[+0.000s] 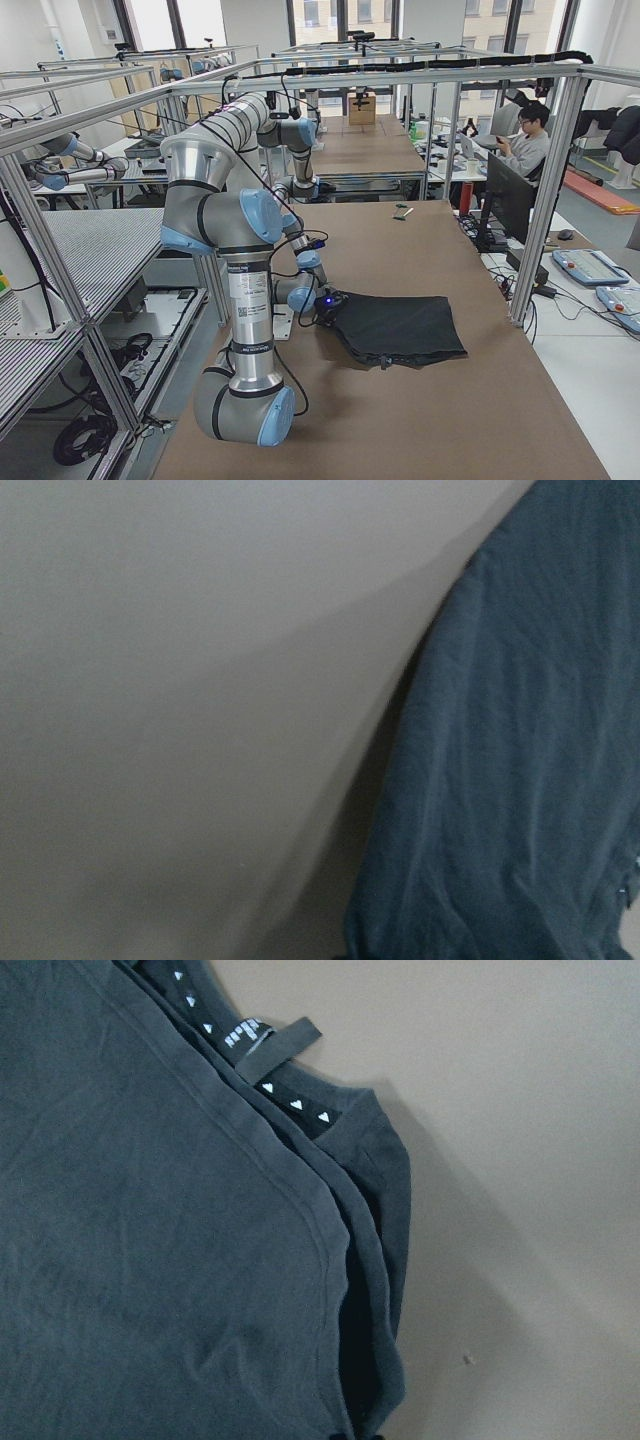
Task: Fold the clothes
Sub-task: 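Grasp both near corners and fold them over toward the far edge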
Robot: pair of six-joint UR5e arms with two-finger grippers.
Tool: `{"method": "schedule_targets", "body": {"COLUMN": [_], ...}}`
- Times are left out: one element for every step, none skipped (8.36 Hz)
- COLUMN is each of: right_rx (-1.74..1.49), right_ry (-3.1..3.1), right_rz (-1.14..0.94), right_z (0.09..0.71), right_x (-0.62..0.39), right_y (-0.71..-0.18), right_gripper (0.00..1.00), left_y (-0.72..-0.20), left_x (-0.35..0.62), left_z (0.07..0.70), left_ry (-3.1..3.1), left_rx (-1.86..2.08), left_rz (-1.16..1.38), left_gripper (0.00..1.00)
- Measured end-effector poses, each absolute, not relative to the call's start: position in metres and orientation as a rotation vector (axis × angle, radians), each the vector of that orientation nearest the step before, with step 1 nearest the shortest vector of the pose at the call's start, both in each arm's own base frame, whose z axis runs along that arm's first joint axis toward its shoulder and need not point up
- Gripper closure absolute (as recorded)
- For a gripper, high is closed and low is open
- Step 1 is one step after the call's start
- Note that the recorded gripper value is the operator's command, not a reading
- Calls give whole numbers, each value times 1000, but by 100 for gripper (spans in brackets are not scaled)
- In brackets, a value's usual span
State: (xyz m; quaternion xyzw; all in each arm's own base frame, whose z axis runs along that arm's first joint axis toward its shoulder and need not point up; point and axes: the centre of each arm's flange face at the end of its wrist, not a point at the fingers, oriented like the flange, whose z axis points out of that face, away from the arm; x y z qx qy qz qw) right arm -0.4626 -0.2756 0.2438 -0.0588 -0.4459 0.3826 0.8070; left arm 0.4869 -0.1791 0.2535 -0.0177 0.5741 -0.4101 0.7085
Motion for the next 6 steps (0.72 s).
{"method": "schedule_targets", "body": {"right_rx": [-162, -207, -225, -207, -174, -147], "right_ry": [-974, -989, -1010, -1031, -1035, -1030], "right_rz": [831, 852, 881, 907, 930, 950], "right_z": [235, 228, 220, 211, 202, 198], "right_x": [-444, -421, -400, -387, -388, -395], "right_y": [-289, -312, -338, -370, -409, -447], "right_gripper": [100, 100, 100, 100, 100, 100], "left_y": [-194, -225, -264, -312, -363, -411], "left_x": [458, 438, 427, 422, 418, 416], "left_z": [216, 179, 150, 132, 127, 132], "left_ry": [1265, 1254, 1240, 1216, 1181, 1150], "left_rx": [-53, -64, -63, -54, -36, -13], "left_rz": [-905, -910, -923, -939, -957, -973], "left_gripper": [100, 100, 100, 100, 100, 100]}}
